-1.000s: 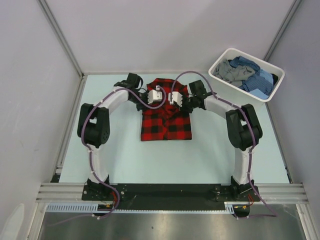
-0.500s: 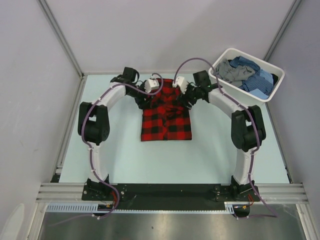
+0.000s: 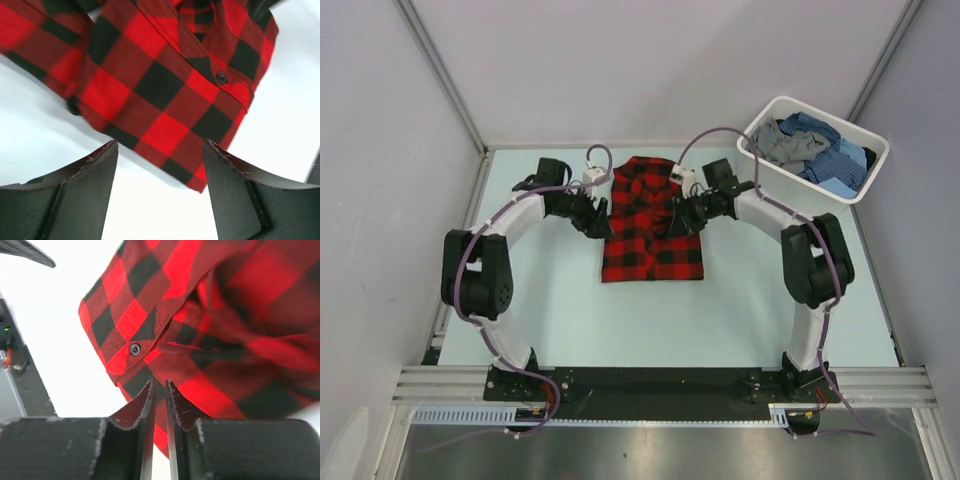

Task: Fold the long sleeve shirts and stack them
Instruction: Fold the shirt

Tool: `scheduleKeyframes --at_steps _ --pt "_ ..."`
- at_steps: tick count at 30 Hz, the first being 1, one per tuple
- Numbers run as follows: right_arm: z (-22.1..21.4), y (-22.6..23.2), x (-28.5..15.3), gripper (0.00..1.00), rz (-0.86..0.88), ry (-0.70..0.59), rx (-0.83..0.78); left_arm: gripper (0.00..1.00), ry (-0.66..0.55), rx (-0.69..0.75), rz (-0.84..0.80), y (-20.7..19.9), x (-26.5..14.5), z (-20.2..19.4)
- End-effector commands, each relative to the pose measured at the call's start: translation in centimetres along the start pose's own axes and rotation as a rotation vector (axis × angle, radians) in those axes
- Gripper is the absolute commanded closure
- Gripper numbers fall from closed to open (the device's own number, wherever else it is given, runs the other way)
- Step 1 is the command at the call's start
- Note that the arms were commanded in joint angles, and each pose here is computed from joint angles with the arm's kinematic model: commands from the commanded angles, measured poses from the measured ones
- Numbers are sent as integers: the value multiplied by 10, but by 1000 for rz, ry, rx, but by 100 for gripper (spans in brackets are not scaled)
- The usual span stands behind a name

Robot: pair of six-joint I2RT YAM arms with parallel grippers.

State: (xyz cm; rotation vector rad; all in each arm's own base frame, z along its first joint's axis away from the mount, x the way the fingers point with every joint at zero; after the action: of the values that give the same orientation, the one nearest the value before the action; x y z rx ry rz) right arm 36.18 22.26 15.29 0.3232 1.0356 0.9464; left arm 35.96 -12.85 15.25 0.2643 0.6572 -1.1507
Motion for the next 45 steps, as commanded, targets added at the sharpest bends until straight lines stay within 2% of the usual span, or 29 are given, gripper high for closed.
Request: scheduleKeyframes --at_steps 1,2,5,10,14,20,27,30,33,34,35,36,38,42,45 --pt "-3 -9 38 79 49 -15 113 27 -48 -114 -34 -5 9 1" --pt "2 -14 45 74 46 -25 107 27 -41 -121 -30 -3 11 -1" --pt "21 -21 54 69 31 -92 75 27 -1 -144 -19 4 19 -11" --pt "49 -42 65 67 -1 -171 134 27 30 -175 -32 19 33 -18" --pt "60 -54 65 66 13 -213 208 27 17 -185 -15 35 39 -7" --pt "47 -83 77 65 -22 -164 296 30 10 -196 9 55 54 1" --pt "28 -103 71 64 -84 -134 356 32 118 -149 9 41 84 -5" --pt "37 -95 54 55 -81 -161 325 33 139 -180 -2 40 89 -8" --pt "52 -72 26 45 -18 -186 277 34 90 -167 -5 38 80 1" --pt "54 -63 20 42 6 -191 264 31 24 -134 4 34 62 20" --pt "57 -42 4 41 51 -204 238 30 -9 -174 -1 31 52 15" --pt "57 -32 -2 38 72 -206 230 29 -75 -146 6 29 40 27" --pt "56 -2 -24 35 130 -225 197 27 -153 -119 -38 4 14 44" --pt "9 8 -40 27 106 -172 352 25 -131 -191 -49 -30 -6 34" --pt "-15 -1 -55 21 57 -183 432 25 -65 -338 -3 -40 -9 -2"
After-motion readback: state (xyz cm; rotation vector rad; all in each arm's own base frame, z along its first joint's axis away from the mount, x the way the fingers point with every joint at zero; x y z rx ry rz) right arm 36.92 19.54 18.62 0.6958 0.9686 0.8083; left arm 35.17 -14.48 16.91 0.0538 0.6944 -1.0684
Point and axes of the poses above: each gripper's point midway between its finger pads, its own x axis out along the fingers, its own y axis along the line the jaws close on, z = x × y, the point moved 6 cm from there along -x, back along the fingers, and after that the axes turned 15 degrees about x, right-handed, at the moved point
